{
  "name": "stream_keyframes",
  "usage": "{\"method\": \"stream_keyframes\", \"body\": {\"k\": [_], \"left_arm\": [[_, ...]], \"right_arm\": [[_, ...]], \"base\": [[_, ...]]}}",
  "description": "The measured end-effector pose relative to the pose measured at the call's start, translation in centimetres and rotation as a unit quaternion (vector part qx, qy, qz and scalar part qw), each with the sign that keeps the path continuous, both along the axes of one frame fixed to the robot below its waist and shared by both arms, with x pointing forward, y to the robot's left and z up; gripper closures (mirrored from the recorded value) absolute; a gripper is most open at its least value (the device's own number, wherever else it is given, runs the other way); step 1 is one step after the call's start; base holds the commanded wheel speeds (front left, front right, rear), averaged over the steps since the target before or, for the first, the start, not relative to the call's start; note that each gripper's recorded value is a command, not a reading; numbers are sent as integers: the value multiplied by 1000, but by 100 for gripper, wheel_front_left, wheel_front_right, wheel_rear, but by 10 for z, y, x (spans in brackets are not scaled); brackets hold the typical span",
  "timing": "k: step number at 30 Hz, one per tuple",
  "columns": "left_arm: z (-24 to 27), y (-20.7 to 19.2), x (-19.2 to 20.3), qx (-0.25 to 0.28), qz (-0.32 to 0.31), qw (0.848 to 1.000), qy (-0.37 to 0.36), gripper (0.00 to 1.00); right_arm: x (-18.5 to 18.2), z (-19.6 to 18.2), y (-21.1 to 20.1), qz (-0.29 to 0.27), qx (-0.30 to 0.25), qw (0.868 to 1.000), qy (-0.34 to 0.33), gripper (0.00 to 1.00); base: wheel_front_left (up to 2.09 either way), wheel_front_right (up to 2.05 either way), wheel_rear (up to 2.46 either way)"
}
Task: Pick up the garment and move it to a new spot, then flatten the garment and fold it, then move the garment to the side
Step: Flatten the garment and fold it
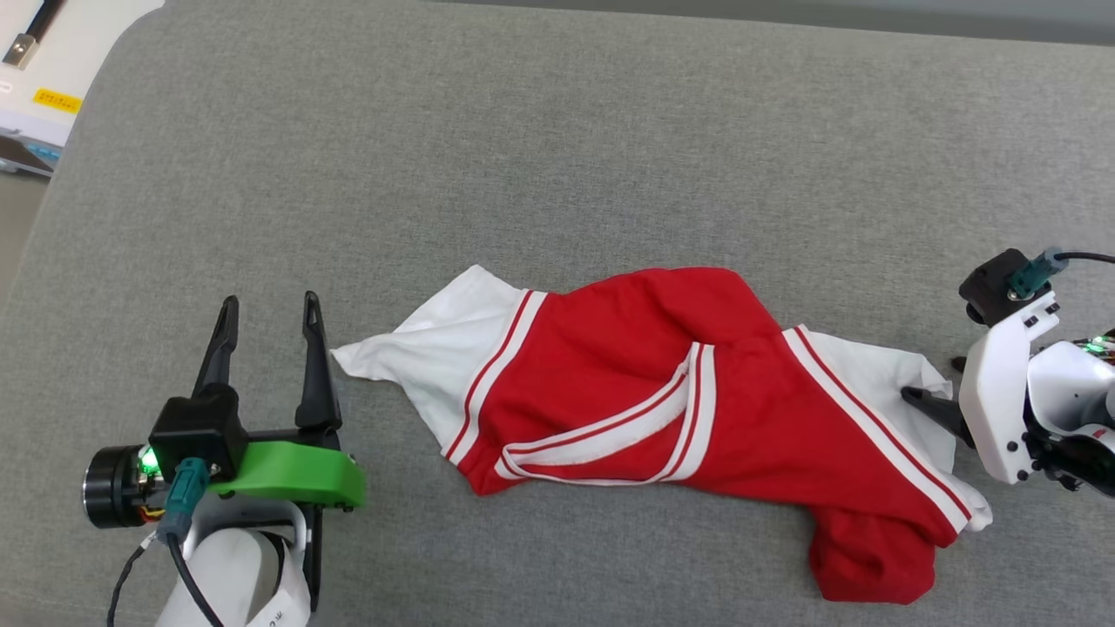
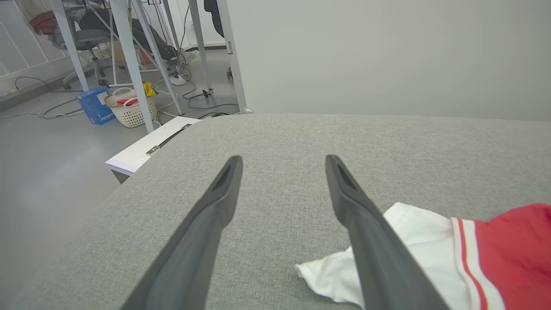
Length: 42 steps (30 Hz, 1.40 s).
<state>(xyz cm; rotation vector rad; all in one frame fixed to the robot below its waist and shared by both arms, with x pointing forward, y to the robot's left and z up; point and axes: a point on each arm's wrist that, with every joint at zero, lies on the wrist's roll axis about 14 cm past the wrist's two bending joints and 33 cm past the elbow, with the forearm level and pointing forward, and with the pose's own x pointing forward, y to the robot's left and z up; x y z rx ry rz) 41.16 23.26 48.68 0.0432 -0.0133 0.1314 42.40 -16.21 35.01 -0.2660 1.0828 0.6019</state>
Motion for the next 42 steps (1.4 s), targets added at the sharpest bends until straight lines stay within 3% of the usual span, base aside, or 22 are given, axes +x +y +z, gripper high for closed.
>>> {"method": "stream_keyframes", "body": {"k": [1, 2, 7, 13, 18, 26, 30, 34, 42], "left_arm": [[0, 1, 0, 1, 0, 1000, 0, 0], [0, 2, 1, 1, -1, 1000, 0, 0], [6, 1, 0, 6, -18, 1000, -7, 0], [17, 3, 3, 23, -53, 998, -14, 0], [40, 4, 21, 46, -90, 995, -16, 0], [32, -15, 48, 59, -168, 978, 106, 0], [6, -24, 50, 61, -197, 953, 224, 0], [-25, -43, 32, 44, -243, 904, 350, 0], [-60, -40, 15, 52, -264, 836, 479, 0]], "right_arm": [[0, 1, 1, -1, 5, 1000, -8, 73], [2, 3, 2, -2, 12, 1000, -19, 100], [10, 23, 13, -5, 57, 994, -89, 100], [27, 77, 9, -13, 106, 975, -197, 100], [25, 109, -6, -23, 121, 961, -248, 100], [11, 128, -25, -41, 126, 951, -281, 100], [7, 128, -29, -47, 123, 951, -281, 100], [6, 128, -30, -51, 120, 950, -283, 100], [9, 127, -28, -58, 122, 950, -281, 100]], "base": [[0, 0, 0], [0, 0, 0], [0, 0, 0], [0, 0, 0], [0, 0, 0], [0, 0, 0], [0, 0, 0], [0, 0, 0], [0, 0, 0]]}}
